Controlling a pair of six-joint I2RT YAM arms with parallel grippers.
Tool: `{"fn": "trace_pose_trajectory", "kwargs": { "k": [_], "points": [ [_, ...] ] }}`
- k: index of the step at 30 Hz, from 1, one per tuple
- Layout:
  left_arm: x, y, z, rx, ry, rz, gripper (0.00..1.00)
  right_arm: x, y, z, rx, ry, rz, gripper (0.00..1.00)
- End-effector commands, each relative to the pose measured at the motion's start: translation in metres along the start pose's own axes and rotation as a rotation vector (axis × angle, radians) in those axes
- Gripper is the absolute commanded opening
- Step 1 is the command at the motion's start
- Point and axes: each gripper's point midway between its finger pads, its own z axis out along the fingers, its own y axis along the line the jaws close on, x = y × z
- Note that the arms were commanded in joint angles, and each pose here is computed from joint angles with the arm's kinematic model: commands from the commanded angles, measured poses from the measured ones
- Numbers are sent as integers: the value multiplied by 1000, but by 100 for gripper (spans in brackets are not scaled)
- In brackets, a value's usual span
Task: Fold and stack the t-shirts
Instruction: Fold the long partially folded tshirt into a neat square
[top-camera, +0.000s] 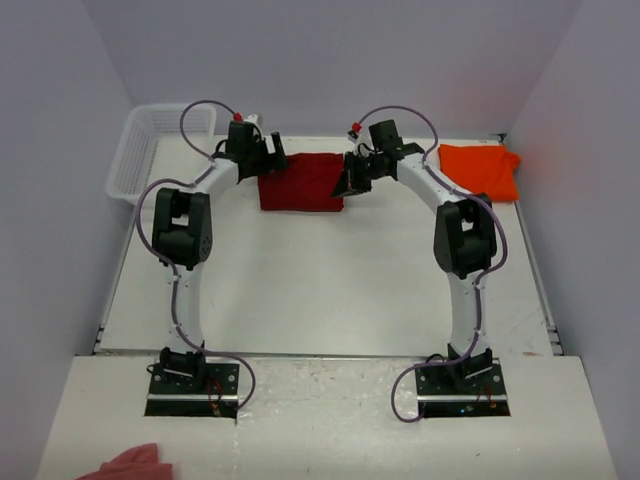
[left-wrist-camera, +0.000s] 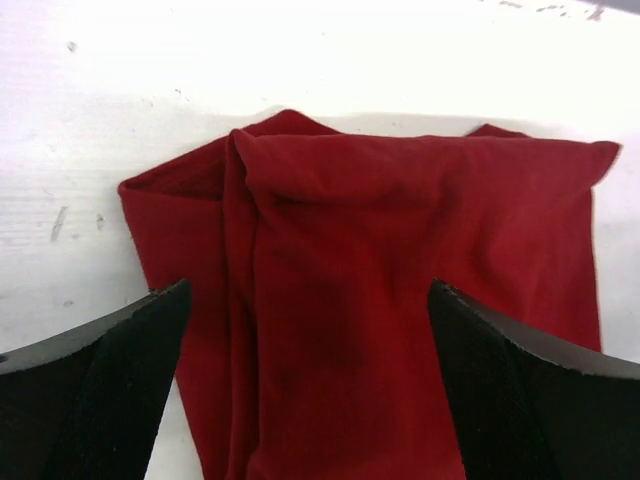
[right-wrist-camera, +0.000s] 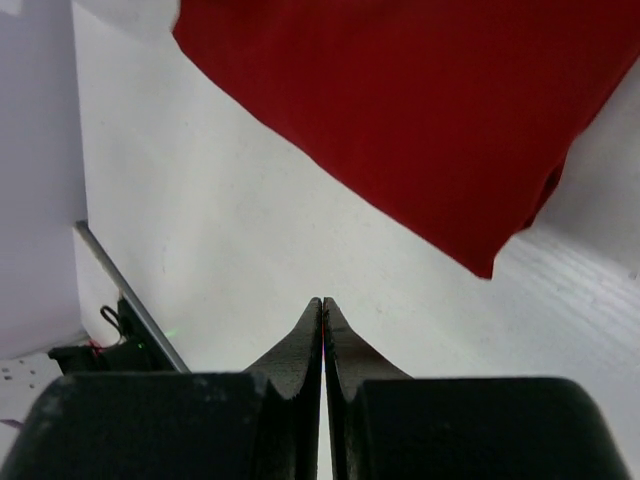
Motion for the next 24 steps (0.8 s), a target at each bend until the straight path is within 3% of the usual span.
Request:
{"fn": "trace_pose_trajectory", "kwargs": {
  "k": [1,4,7,8,9,10,11,12,16,24],
  "points": [
    [-72,-29,-48,47,-231,44,100,10,14,-16,-32,-14,-48,0],
    [-91,-45,-75,47,-333,65,100,24,9,-19,-21,-12,-43,0],
    [-87,-59,-87,60,-342,86,99,33,7,-24,-6,-20,-39,0],
    [-83,-68,-86,104,-323,86,93,34,6,-26,6,-28,-33,0],
    [-79,-74,-83,136,-305,83,83,34,7,-27,4,-35,-34,0],
    [-81,-84,-82,180,-299,83,64,40,3,-27,9,-30,-23,0],
    [-68,-94,-72,248,-246,72,10,39,9,-32,3,-45,-26,0],
    [-63,-99,-66,284,-221,65,0,39,11,-34,0,-53,-29,0],
    [-39,-127,-33,487,-109,42,0,46,13,-43,4,-68,-21,0],
    [-8,-120,19,523,-15,-21,0,51,31,-67,-10,-115,-56,0]
  ]
}}
